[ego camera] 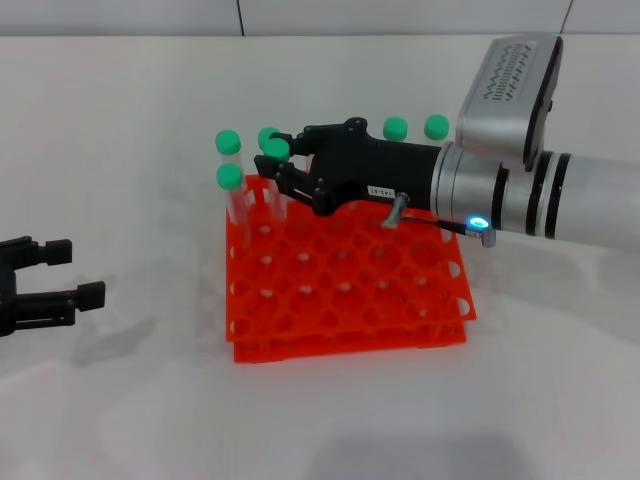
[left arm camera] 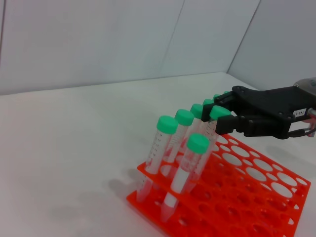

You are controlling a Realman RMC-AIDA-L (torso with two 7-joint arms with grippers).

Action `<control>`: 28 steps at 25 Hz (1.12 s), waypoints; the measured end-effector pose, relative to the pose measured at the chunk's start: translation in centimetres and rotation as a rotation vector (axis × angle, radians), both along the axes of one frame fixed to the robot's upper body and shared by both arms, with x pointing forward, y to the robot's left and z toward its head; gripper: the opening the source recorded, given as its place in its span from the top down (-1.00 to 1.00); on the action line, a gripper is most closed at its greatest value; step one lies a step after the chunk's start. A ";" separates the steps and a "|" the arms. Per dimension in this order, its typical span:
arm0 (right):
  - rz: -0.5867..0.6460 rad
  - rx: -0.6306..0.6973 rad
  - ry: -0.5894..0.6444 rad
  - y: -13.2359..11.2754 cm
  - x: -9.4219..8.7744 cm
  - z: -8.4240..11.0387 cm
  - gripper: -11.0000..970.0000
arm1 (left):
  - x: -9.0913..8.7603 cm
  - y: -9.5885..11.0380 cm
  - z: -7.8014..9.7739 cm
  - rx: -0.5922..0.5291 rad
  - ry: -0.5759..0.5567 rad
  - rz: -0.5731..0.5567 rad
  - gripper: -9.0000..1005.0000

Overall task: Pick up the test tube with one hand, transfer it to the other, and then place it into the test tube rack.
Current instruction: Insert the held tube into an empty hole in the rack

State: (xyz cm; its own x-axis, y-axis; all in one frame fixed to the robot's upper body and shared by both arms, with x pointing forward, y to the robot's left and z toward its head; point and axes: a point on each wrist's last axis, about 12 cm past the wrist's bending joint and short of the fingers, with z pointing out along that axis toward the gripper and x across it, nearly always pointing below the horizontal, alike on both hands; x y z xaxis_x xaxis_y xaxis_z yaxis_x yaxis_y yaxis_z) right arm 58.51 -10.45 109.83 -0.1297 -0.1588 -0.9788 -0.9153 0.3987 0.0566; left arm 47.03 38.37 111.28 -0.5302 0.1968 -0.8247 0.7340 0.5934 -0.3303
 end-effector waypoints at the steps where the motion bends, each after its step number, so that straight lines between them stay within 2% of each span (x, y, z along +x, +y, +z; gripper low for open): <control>1: 0.002 0.000 0.000 0.0 0.0 0.0 0.44 | 0.0 0.0 0.0 0.000 0.000 0.000 -0.77; 3: 0.003 0.001 0.000 0.0 0.0 0.0 0.44 | 0.0 0.0 0.0 0.001 0.000 -0.001 -0.77; 9: 0.006 0.001 -0.001 0.1 -0.1 0.0 0.19 | 0.1 0.0 0.0 0.002 -0.001 -0.002 -0.77; 18: 0.018 0.002 -0.008 0.2 -0.2 0.1 0.08 | 0.0 0.1 0.1 0.001 -0.002 0.002 -0.77; 22: 0.042 0.020 -0.009 0.0 -0.5 0.3 -0.08 | 0.0 0.1 0.1 0.000 -0.002 0.005 -0.77; 28: 0.085 0.086 -0.002 -1.1 -1.6 0.5 -0.15 | -0.1 0.2 0.1 -0.006 -0.007 0.008 -0.77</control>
